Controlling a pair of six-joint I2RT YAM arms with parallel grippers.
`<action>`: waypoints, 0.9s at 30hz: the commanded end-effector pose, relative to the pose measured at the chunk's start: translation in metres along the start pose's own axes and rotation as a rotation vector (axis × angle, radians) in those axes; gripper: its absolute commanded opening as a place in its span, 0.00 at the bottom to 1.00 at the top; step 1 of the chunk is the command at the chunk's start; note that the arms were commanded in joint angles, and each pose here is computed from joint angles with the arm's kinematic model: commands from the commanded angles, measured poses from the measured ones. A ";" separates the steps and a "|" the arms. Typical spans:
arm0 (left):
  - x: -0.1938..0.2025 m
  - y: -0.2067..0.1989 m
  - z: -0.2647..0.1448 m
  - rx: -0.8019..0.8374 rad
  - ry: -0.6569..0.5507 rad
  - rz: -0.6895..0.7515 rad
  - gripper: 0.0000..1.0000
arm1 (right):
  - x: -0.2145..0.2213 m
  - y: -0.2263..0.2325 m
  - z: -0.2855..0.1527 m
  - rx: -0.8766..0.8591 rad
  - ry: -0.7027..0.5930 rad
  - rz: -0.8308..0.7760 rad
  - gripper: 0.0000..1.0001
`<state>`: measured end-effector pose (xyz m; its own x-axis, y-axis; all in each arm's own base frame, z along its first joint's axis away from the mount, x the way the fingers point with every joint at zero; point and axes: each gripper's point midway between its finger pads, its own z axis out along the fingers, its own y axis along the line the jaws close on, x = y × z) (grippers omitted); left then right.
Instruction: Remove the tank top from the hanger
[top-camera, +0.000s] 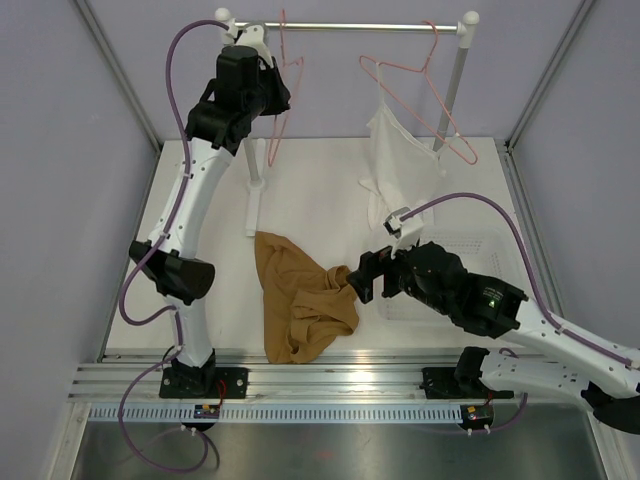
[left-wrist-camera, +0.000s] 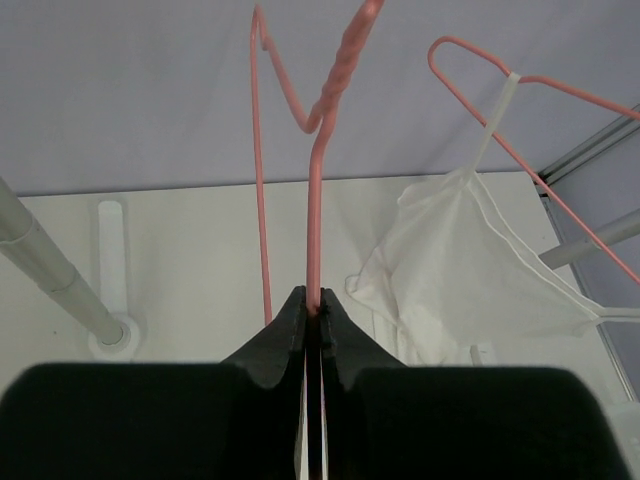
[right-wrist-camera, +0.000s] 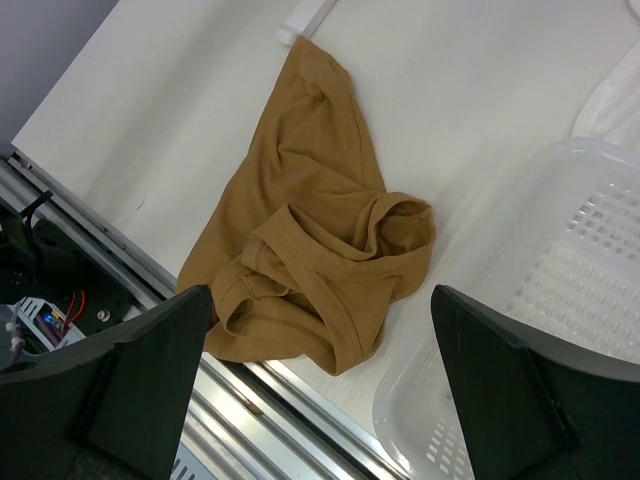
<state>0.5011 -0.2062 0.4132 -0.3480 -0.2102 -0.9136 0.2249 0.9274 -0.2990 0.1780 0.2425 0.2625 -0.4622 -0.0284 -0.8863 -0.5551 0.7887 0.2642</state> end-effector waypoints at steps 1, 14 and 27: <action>-0.031 -0.006 -0.023 0.037 -0.076 0.000 0.19 | -0.014 0.018 -0.002 -0.081 -0.035 -0.003 0.99; -0.053 0.001 -0.153 0.004 -0.124 -0.003 0.99 | 0.005 0.048 0.075 -0.083 0.141 -0.122 1.00; 0.076 0.083 -0.310 -0.183 -0.154 -0.071 0.99 | 0.119 0.042 0.192 0.061 0.541 -0.241 0.99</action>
<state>0.2102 -0.0597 0.4409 -0.1710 -0.3247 -0.9302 0.1106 0.9318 -0.3456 0.2315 0.3795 0.1104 -0.6238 -0.4587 -0.6328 -0.6364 0.7681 0.0706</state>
